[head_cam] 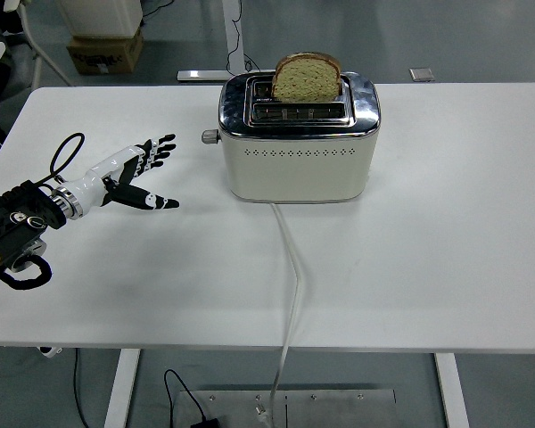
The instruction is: Press down toaster
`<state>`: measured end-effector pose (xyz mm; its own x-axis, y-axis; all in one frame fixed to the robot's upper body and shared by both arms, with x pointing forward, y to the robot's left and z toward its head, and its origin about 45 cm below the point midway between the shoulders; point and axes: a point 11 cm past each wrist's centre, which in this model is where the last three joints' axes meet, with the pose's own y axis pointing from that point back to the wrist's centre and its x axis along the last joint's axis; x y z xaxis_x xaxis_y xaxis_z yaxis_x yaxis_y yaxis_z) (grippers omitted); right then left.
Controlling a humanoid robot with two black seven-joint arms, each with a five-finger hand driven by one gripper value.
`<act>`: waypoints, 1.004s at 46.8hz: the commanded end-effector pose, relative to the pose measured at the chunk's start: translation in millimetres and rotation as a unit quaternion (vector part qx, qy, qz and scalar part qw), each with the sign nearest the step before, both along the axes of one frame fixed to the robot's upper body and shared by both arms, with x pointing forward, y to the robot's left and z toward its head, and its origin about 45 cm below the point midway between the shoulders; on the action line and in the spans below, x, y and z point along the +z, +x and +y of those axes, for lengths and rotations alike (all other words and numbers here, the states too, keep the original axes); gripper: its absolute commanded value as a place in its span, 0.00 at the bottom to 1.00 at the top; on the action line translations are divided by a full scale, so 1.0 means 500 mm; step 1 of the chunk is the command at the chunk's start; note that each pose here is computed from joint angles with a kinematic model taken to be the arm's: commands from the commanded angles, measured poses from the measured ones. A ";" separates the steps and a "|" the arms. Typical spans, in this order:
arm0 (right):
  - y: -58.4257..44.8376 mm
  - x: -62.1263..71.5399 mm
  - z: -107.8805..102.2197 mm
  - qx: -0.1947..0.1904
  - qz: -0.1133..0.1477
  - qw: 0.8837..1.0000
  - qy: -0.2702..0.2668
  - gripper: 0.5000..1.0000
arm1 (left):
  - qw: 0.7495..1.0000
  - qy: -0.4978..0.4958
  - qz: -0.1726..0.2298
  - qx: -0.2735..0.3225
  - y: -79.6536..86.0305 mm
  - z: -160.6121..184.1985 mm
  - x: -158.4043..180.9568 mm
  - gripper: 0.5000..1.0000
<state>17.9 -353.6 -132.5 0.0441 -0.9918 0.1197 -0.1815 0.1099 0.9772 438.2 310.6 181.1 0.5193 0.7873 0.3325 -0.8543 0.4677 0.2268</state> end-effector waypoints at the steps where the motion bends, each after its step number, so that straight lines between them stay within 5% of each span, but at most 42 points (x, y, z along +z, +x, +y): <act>1: -0.001 0.000 -0.001 -0.001 0.000 1.000 0.000 1.00 | 0.999 -0.028 0.001 0.017 0.003 0.006 0.006 1.00; 23: 0.001 0.000 0.000 0.001 0.000 1.000 0.000 1.00 | 0.974 -0.199 -0.017 0.106 0.026 0.036 0.054 1.00; 39: -0.001 0.000 0.000 0.000 0.000 1.000 0.000 1.00 | 0.929 -0.324 -0.022 0.177 0.044 0.061 0.076 1.00; 47: 0.001 0.000 -0.001 -0.001 0.000 1.000 0.000 1.00 | 0.903 -0.365 -0.014 0.227 0.049 0.068 0.036 1.00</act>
